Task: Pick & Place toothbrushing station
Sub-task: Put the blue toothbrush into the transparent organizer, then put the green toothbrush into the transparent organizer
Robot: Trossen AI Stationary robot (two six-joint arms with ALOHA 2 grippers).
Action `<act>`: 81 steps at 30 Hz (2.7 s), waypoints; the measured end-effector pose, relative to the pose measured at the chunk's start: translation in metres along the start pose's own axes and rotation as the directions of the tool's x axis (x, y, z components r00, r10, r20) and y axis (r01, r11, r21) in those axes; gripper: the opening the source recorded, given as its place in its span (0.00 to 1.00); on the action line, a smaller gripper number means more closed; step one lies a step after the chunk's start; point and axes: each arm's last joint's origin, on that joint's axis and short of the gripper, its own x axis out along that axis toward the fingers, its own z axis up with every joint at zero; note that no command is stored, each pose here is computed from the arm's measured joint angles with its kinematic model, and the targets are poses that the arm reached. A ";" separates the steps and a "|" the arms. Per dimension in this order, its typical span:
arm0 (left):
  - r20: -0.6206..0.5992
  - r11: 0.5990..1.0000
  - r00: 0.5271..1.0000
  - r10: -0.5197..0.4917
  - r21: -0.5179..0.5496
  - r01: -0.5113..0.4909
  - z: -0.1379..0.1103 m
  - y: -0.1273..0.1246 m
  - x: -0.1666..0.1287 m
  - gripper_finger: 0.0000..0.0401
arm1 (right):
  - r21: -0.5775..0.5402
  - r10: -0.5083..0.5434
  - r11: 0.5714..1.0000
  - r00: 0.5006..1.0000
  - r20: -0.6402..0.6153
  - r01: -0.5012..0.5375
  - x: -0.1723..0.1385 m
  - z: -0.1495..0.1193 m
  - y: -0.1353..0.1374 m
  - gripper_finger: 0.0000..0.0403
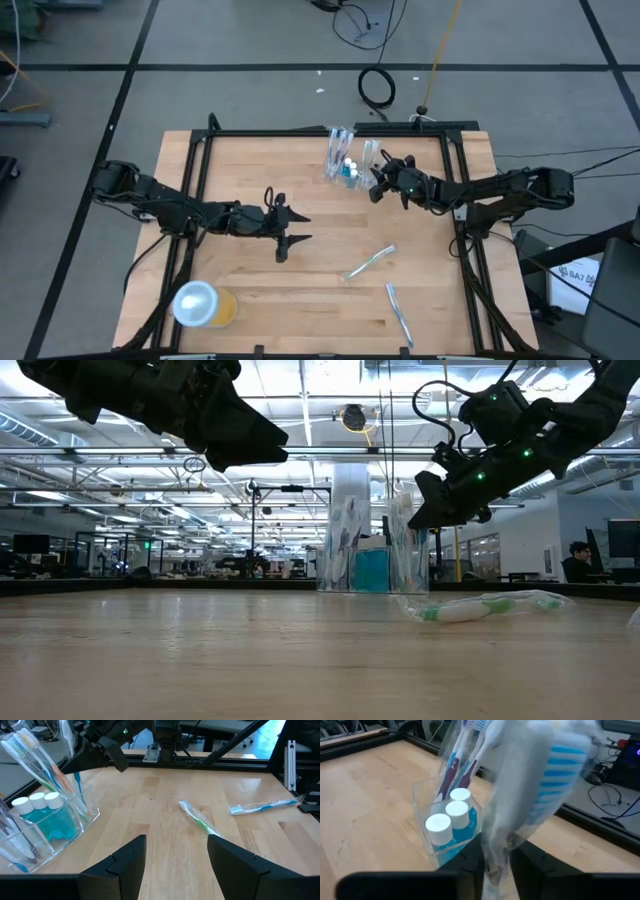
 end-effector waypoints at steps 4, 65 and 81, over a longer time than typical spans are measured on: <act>0.000 1.000 1.000 0.000 -0.003 0.000 0.000 0.000 0.000 0.54 | 0.002 -0.001 1.000 1.000 0.004 0.001 -0.001 0.001 0.000 0.29; 0.007 0.996 0.999 -0.047 -0.078 0.047 0.001 -0.001 0.000 0.54 | -0.136 0.679 0.665 0.670 -0.300 -0.735 -0.108 -0.102 0.049 0.42; 0.010 0.995 0.999 -0.046 -0.087 0.047 0.001 -0.001 0.000 0.54 | -0.337 0.572 0.533 0.625 -0.531 -0.776 -0.086 -0.114 0.096 0.35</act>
